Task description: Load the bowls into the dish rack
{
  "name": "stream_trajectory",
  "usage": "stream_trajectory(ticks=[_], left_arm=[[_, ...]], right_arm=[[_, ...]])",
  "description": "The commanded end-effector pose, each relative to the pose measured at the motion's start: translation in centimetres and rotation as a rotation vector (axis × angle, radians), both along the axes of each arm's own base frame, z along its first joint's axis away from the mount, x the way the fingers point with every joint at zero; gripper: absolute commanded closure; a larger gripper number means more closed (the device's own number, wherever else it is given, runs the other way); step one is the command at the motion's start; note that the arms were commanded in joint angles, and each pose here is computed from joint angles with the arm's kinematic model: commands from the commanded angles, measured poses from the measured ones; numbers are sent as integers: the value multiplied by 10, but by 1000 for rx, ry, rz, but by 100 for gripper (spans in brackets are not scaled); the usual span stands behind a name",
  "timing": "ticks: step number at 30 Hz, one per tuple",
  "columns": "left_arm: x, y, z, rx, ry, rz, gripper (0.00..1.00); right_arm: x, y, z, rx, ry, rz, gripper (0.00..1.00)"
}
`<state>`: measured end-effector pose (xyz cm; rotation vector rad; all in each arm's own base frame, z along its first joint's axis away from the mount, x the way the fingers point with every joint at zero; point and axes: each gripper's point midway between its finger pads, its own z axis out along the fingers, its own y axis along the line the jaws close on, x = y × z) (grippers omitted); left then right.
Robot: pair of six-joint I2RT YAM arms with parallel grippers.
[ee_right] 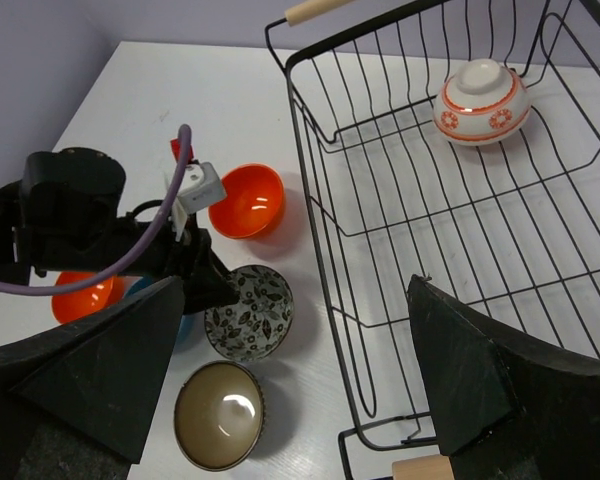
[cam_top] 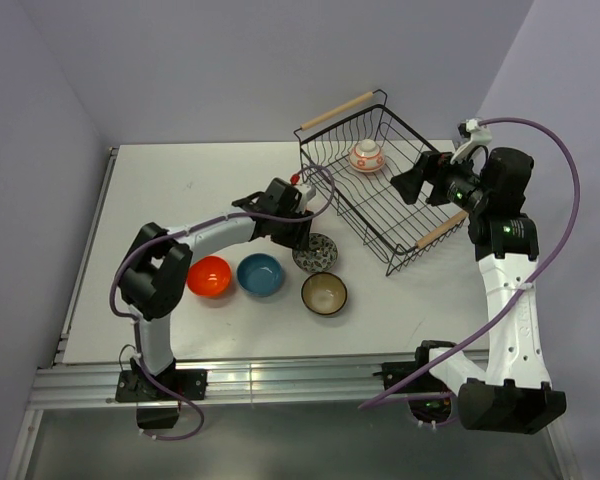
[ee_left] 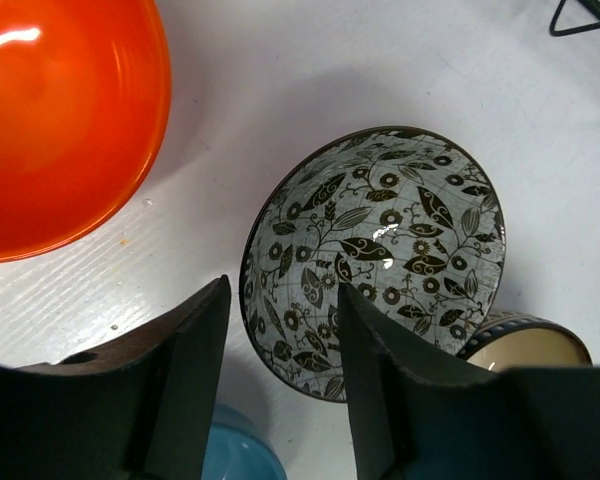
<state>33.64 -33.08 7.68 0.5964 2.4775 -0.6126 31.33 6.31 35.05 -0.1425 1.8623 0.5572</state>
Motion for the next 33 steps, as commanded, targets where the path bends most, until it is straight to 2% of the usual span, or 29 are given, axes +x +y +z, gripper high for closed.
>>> stream_trajectory(ticks=[1,9,15,21,25,33], left_arm=[[3,-9,3,-14,6,2,49],[6,-17,-11,-7,45,4,59],[6,-19,-15,-7,59,13,71],[10,-22,-15,-4,67,22,83],[14,-29,2,-30,57,7,100],[11,-29,97,-171,-60,-16,100]], right_arm=[[0,2,12,-8,-39,30,0],[1,3,17,-1,-39,28,0],[3,-1,12,7,-8,-3,0],[0,-2,18,8,-43,-18,0],[-1,-3,22,0,-48,-22,0],[-7,1,47,4,-99,-3,0]])
